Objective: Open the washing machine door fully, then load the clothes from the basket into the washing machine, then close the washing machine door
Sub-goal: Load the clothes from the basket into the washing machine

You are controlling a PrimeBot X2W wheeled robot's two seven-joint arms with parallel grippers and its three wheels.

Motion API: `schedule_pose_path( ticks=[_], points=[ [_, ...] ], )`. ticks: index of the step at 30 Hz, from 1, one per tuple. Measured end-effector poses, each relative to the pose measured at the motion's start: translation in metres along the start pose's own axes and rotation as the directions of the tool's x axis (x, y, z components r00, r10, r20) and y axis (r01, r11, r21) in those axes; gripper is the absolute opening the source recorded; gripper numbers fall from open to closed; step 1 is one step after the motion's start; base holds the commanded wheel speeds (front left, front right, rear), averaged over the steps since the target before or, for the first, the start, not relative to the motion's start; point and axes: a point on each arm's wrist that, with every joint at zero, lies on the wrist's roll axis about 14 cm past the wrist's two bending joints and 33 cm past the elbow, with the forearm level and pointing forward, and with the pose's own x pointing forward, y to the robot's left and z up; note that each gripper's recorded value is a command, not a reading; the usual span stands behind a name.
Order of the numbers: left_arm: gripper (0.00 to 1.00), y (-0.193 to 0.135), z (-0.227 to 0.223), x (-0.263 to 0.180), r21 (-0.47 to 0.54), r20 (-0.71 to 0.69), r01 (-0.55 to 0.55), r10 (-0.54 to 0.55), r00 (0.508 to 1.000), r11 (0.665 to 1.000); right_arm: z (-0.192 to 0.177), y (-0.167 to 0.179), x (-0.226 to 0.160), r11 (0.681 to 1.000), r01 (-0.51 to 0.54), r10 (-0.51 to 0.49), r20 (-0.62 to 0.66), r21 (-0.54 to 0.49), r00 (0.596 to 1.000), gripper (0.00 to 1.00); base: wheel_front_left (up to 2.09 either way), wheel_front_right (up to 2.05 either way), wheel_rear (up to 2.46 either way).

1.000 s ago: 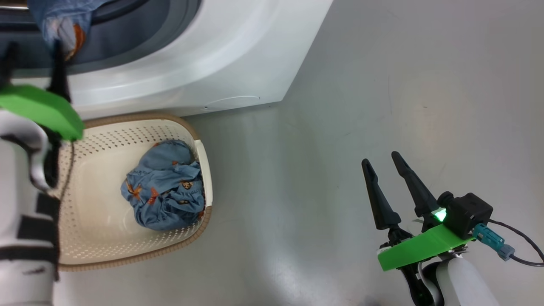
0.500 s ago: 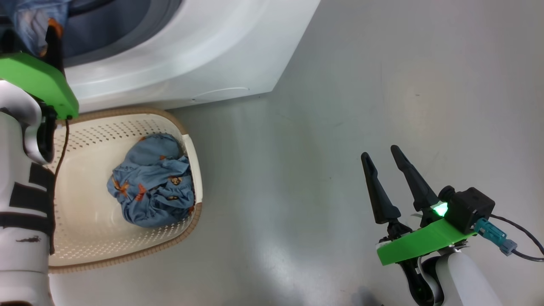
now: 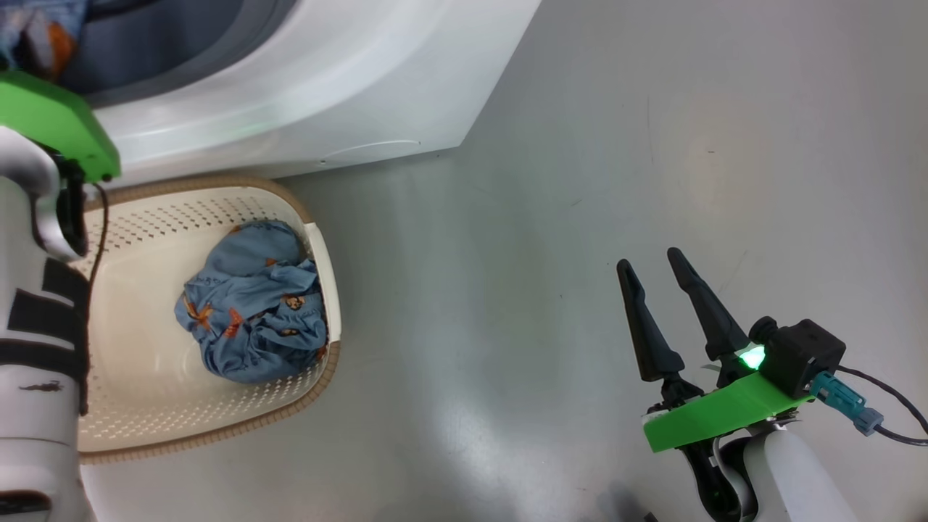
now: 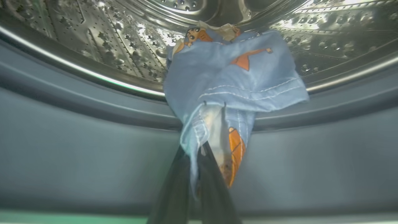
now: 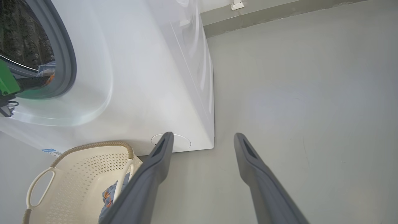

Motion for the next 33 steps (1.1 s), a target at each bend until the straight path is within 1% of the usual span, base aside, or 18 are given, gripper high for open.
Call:
schedule_pose_path(
  ticks=[8, 22, 26, 33],
  points=[
    [0.0, -0.009, 0.047, 0.0, 0.027, 0.15, 0.029, -0.033, 0.988, 0.999, -0.001, 0.006, 0.002, 1.0, -0.015, 0.015, -0.001, 0.006, 1.0, 1.0, 0.0, 0.0, 0.0],
    [0.0, -0.026, 0.093, 0.011, 0.065, 0.259, 0.061, -0.076, 0.963, 0.996, -0.002, 0.002, -0.001, 1.0, -0.005, 0.005, -0.007, 0.002, 1.0, 1.0, 0.0, 0.0, 0.0],
    [0.0, -0.03, 0.098, 0.02, 0.082, 0.268, 0.068, -0.088, 0.959, 0.994, -0.007, -0.002, -0.001, 1.0, 0.005, -0.005, -0.023, 0.0, 1.0, 1.0, 0.0, 0.0, 0.0],
    [0.0, -0.027, 0.087, 0.036, 0.091, 0.259, 0.076, -0.097, 0.961, 0.993, -0.018, -0.007, -0.001, 1.0, 0.02, -0.019, -0.05, 0.003, 0.999, 1.0, 0.0, 0.0, 0.0]
  ],
)
